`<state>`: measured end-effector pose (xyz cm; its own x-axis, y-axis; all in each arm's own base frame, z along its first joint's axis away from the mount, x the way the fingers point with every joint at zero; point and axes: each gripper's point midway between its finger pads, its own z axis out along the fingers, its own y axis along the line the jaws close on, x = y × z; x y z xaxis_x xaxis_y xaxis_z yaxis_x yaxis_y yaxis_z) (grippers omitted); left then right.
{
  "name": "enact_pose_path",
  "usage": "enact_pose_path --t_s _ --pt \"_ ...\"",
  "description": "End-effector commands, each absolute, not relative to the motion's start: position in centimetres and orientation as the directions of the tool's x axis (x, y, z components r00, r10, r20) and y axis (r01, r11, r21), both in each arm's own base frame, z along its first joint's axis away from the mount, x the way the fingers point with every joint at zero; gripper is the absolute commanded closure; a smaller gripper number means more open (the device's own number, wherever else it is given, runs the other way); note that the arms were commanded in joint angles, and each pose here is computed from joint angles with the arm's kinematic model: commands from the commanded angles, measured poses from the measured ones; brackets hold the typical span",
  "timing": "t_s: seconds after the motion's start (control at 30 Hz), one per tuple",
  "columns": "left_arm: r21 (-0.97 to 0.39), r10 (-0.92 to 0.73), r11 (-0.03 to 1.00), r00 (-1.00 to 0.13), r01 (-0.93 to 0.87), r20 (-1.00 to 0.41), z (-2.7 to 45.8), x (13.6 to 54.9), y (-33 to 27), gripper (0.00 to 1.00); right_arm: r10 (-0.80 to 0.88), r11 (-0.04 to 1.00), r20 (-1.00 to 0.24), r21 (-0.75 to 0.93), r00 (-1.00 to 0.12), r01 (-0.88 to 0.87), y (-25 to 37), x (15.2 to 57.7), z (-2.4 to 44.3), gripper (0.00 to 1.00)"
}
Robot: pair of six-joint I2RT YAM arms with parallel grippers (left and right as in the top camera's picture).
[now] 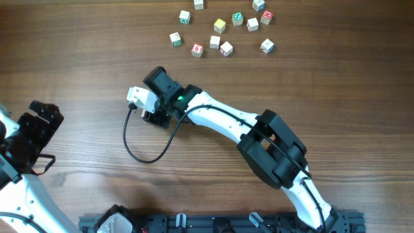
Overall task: Form a tower
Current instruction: 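Carry the bee block left and lower it onto the '0' block, then release the bee block and retract the right gripper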
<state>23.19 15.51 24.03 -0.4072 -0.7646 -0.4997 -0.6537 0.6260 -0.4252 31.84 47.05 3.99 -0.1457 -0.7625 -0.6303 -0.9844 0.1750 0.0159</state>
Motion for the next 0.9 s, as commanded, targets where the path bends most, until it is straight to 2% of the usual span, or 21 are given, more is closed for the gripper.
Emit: enact_pose_path --t_s 0.0,0.3,0.37,0.4,0.47,0.6,0.7,0.77,0.87 --pt "-0.430 -0.773 0.615 -0.398 -0.661 -0.494 24.0 23.2 15.7 0.00 -0.763 0.145 -0.631 0.045 -0.141 -0.988 47.3 31.1 3.4 0.71" --pt "-0.430 -0.773 0.615 -0.398 -0.661 -0.494 24.0 23.2 15.7 0.00 -0.757 0.141 -0.639 0.044 -0.137 -0.989 47.6 31.2 3.0 0.55" --pt "-0.430 -0.773 0.615 -0.398 -0.661 -0.494 24.0 23.2 15.7 0.00 -0.753 0.142 -0.644 0.041 -0.134 -0.989 47.7 31.3 3.1 0.46" --pt "-0.430 -0.773 0.615 -0.398 -0.661 -0.494 24.0 23.2 15.7 0.00 -0.750 0.145 -0.647 0.041 -0.137 -0.989 47.7 31.4 3.3 0.36" --pt "-0.430 -0.773 0.615 -0.398 -0.661 -0.494 24.0 23.2 15.7 0.00 -0.727 0.198 -0.657 0.074 -0.197 -0.977 47.8 31.8 4.8 0.00" --pt "-0.431 -0.773 0.615 -0.398 -0.660 -0.494 24.0 23.2 15.7 0.00 -0.691 0.235 -0.693 0.054 -0.206 -0.971 46.7 32.0 12.1 0.00" --pt "-0.460 -0.778 0.617 -0.408 -0.638 -0.477 24.1 23.4 14.9 0.00 -0.552 0.549 -0.725 0.054 -0.411 -0.834 41.7 36.2 19.2 0.00" --pt "-0.523 -0.782 0.622 -0.427 -0.582 -0.455 24.6 24.0 13.6 0.00 -0.448 0.656 -0.740 0.110 -0.503 -0.746 38.3 38.1 22.2 0.00" --pt "-0.613 -0.749 0.656 -0.481 -0.441 -0.456 25.9 25.5 11.1 0.00 -0.189 0.828 -0.715 0.253 -0.673 -0.501 29.6 41.9 25.8 0.00"
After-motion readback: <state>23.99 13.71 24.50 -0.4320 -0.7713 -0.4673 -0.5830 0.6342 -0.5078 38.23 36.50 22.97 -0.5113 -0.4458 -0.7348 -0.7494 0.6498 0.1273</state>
